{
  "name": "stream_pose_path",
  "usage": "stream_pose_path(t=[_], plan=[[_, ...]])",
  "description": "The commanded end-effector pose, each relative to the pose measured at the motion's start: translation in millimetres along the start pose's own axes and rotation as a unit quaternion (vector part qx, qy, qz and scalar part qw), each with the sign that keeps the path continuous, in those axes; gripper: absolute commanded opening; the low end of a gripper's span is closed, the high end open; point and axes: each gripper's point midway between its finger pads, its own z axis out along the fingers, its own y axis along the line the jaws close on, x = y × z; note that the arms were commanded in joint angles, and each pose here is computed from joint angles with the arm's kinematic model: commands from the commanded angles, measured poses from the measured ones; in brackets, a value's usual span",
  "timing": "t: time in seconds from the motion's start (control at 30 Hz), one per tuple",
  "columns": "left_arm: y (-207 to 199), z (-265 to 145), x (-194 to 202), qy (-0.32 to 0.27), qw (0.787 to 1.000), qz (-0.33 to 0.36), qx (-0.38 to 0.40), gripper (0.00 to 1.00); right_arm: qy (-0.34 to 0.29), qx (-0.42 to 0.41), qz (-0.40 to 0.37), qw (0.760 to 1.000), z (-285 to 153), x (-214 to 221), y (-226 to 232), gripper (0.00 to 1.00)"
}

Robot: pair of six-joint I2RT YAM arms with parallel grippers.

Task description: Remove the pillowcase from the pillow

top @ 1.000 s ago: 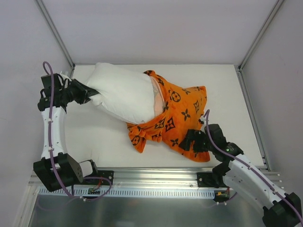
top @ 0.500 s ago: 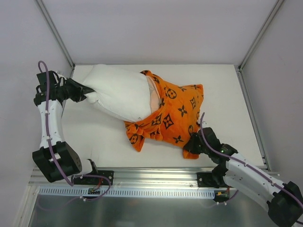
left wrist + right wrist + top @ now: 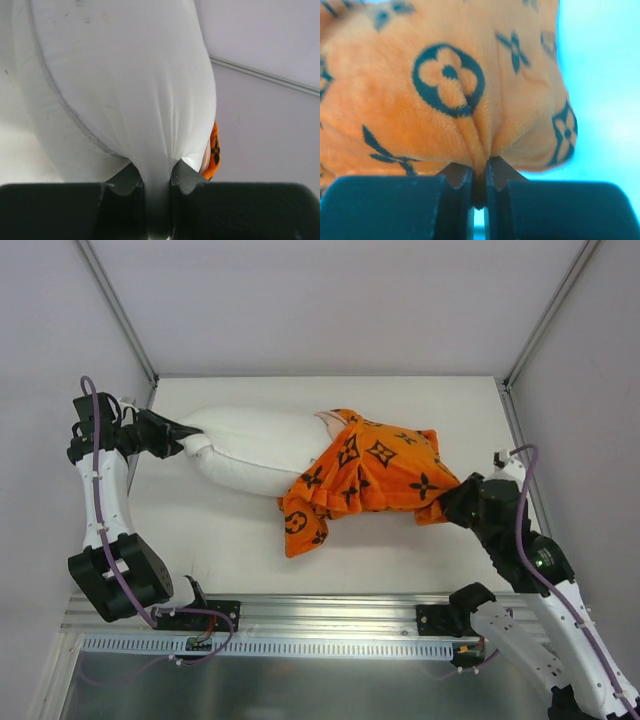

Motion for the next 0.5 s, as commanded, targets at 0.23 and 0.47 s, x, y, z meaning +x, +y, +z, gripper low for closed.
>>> stream_pose_path(t=[0.23,0.47], plan=[[-12.1,-39.2,-86.1,-0.16,0.986,0.011,0.036,0.0,-0.062,0.336,-0.049,0.938,-25.6,-57.0,-137.5,0.11],[-14.7,-39.7,-80.2,-0.154,0.987,0.019,0.047,0.0,0.047,0.287,0.061,0.955,22.0,13.7,-152.6,0.01]])
